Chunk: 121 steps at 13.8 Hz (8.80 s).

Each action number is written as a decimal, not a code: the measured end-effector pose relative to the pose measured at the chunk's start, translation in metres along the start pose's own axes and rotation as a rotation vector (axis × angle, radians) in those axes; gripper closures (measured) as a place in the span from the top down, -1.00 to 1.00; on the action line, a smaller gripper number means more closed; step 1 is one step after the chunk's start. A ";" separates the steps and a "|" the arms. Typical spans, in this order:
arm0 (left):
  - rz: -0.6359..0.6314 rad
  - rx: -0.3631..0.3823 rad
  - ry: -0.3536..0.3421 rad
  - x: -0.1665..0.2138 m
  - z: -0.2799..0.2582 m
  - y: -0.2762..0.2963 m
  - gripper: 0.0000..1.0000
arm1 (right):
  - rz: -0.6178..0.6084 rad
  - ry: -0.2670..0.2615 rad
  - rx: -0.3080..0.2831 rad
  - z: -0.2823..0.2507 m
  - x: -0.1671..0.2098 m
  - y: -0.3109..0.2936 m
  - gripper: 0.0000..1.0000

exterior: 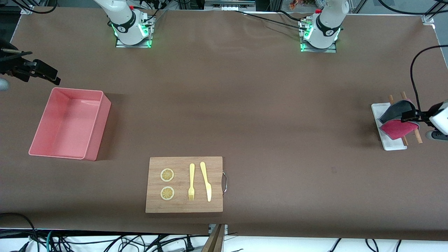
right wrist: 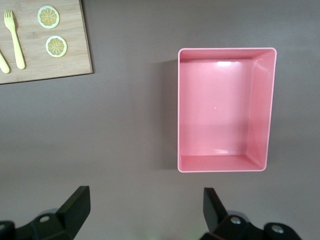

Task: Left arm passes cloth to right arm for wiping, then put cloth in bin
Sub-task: 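Lower the left gripper and grasp the pink-grey cloth, then carry the cloth with the left gripper while the right gripper approaches, then grasp the cloth with the right gripper beside the left gripper, then open the left gripper and withdraw it while the right gripper holds cloth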

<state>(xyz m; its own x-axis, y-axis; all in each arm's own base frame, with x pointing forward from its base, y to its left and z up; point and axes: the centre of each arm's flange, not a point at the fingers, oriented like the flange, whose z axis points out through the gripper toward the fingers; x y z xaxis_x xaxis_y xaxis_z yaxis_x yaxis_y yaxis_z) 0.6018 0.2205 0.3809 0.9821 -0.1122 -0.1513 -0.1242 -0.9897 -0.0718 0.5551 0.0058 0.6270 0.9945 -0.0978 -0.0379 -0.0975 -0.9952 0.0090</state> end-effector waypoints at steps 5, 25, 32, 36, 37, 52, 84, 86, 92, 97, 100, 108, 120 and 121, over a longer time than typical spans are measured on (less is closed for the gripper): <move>0.005 -0.017 0.015 -0.004 0.052 -0.047 0.83 | 0.000 0.000 0.000 0.000 0.000 0.000 1.00; -0.032 -0.047 -0.014 -0.017 0.082 -0.072 -0.45 | 0.000 0.000 0.000 0.000 0.000 0.000 1.00; -0.025 -0.048 -0.010 -0.014 0.078 -0.068 -0.96 | 0.000 0.000 0.000 0.000 0.000 0.000 1.00; 0.005 -0.054 -0.033 -0.015 0.023 -0.067 -0.96 | 0.000 0.000 0.000 0.000 0.000 0.000 1.00; 0.017 -0.064 -0.052 -0.016 -0.009 -0.062 -0.96 | 0.000 0.000 0.000 0.000 0.000 0.000 1.00; -0.037 -0.284 0.066 0.068 -0.177 0.461 -0.96 | 0.041 -0.127 0.066 0.070 0.032 -0.026 1.00; -0.546 -1.324 -0.007 0.071 -0.112 0.764 -0.96 | 0.525 -0.226 0.317 0.192 0.066 -0.208 0.85; -0.546 -1.324 -0.007 0.071 -0.112 0.764 -0.96 | 0.526 -0.235 0.328 0.192 0.065 -0.212 0.75; -0.547 -1.324 -0.005 0.071 -0.112 0.764 -0.96 | 0.536 -0.257 0.349 0.195 0.065 -0.215 -0.37; -0.548 -1.323 -0.003 0.072 -0.111 0.763 -0.96 | 0.532 -0.261 0.348 0.196 0.064 -0.217 -0.96; -0.549 -1.323 -0.001 0.073 -0.112 0.762 -0.72 | 0.527 -0.262 0.347 0.196 0.063 -0.220 -0.96; -0.562 -1.329 0.012 0.081 -0.114 0.751 0.94 | 0.510 -0.274 0.338 0.200 0.057 -0.231 -0.96; -0.530 -1.323 0.032 0.110 -0.199 0.613 1.00 | 0.438 -0.360 0.265 0.259 0.032 -0.292 -0.96; -0.512 -1.295 0.019 0.104 -0.208 0.593 1.00 | 0.432 -0.365 0.260 0.262 0.029 -0.296 -0.96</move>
<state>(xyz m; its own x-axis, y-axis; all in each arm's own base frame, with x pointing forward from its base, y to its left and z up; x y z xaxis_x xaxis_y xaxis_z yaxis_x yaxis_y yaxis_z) 0.6596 -0.3962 0.5279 0.8809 0.2923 -0.3722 0.4535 -0.2966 0.8404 0.6030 0.2963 0.3616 0.7905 -0.4416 -0.4245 -0.5400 -0.8295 -0.1426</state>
